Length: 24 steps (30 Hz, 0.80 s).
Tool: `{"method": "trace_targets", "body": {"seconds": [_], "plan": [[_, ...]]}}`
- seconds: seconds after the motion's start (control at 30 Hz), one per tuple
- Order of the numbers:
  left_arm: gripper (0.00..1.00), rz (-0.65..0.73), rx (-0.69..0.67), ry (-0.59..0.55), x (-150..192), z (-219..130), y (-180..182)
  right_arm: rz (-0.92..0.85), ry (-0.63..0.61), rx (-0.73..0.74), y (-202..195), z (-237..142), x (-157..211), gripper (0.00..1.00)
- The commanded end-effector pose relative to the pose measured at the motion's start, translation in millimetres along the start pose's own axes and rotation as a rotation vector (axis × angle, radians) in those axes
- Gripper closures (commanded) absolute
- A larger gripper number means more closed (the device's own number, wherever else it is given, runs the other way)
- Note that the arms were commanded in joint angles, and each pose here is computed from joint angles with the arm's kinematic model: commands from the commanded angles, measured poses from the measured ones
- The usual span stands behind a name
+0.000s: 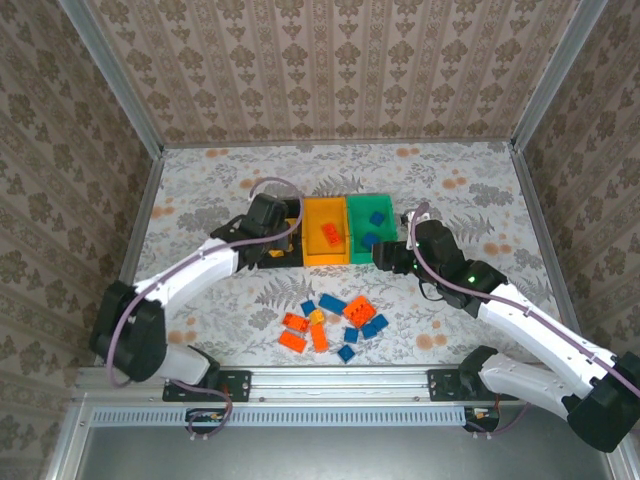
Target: Sort the legos into containers by color
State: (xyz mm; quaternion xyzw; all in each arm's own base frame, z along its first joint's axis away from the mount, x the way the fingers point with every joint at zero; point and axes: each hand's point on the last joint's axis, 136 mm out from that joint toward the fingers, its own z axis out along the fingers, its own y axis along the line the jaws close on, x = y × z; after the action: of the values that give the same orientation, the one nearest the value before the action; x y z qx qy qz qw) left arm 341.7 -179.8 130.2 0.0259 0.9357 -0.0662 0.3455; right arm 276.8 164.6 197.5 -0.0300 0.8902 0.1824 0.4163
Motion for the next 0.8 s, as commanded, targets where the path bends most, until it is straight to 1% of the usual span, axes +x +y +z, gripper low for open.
{"method": "trace_targets", "body": {"seconds": [0.0, 0.07, 0.1, 0.2, 0.27, 0.33, 0.4, 0.43, 0.5, 0.57, 0.7, 0.73, 0.77], "plan": [[0.61, 0.005, 0.012, -0.010, -25.0, 13.5, -0.8, 0.012, 0.038, 0.015, -6.7, 2.2, 12.4, 0.26], [0.59, -0.008, 0.008, -0.001, -30.4, 23.1, 1.0, 0.016, 0.058, -0.005, -4.6, 3.0, 18.5, 0.26], [0.55, -0.010, 0.006, 0.001, -32.2, 25.8, 1.4, 0.017, 0.070, -0.014, -3.5, 4.1, 22.2, 0.26], [0.35, -0.021, 0.018, -0.003, -40.5, 27.6, -0.9, 0.015, 0.123, -0.061, 2.9, 8.9, 36.1, 0.25], [0.23, -0.031, 0.046, -0.025, -49.8, 19.2, -6.6, 0.009, 0.170, -0.084, 5.9, 13.6, 48.3, 0.25], [0.16, -0.044, 0.087, -0.053, -58.6, 6.3, -13.5, 0.002, 0.215, -0.101, 8.3, 18.0, 60.8, 0.25], [0.10, -0.051, 0.136, -0.082, -65.6, -10.7, -22.2, -0.011, 0.261, -0.114, 11.7, 22.7, 74.3, 0.25], [0.02, -0.049, 0.161, -0.102, -68.6, -21.4, -27.7, -0.020, 0.284, -0.115, 12.9, 25.5, 81.8, 0.25], [0.00, -0.036, 0.210, -0.132, -69.4, -41.2, -39.1, -0.046, 0.325, -0.126, 18.7, 31.4, 96.2, 0.25], [0.00, -0.022, 0.255, -0.148, -62.5, -59.9, -50.2, -0.089, 0.374, -0.138, 26.9, 38.2, 111.6, 0.25], [0.00, -0.002, 0.299, -0.151, -34.4, -83.2, -59.5, -0.181, 0.454, -0.133, 40.4, 51.3, 136.4, 0.23], [0.00, -0.002, 0.298, -0.146, -25.4, -86.8, -58.0, -0.205, 0.474, -0.121, 41.7, 54.5, 142.8, 0.22], [0.00, -0.005, 0.300, -0.140, -17.3, -90.4, -56.0, -0.230, 0.490, -0.108, 42.1, 56.9, 149.1, 0.19]]}}
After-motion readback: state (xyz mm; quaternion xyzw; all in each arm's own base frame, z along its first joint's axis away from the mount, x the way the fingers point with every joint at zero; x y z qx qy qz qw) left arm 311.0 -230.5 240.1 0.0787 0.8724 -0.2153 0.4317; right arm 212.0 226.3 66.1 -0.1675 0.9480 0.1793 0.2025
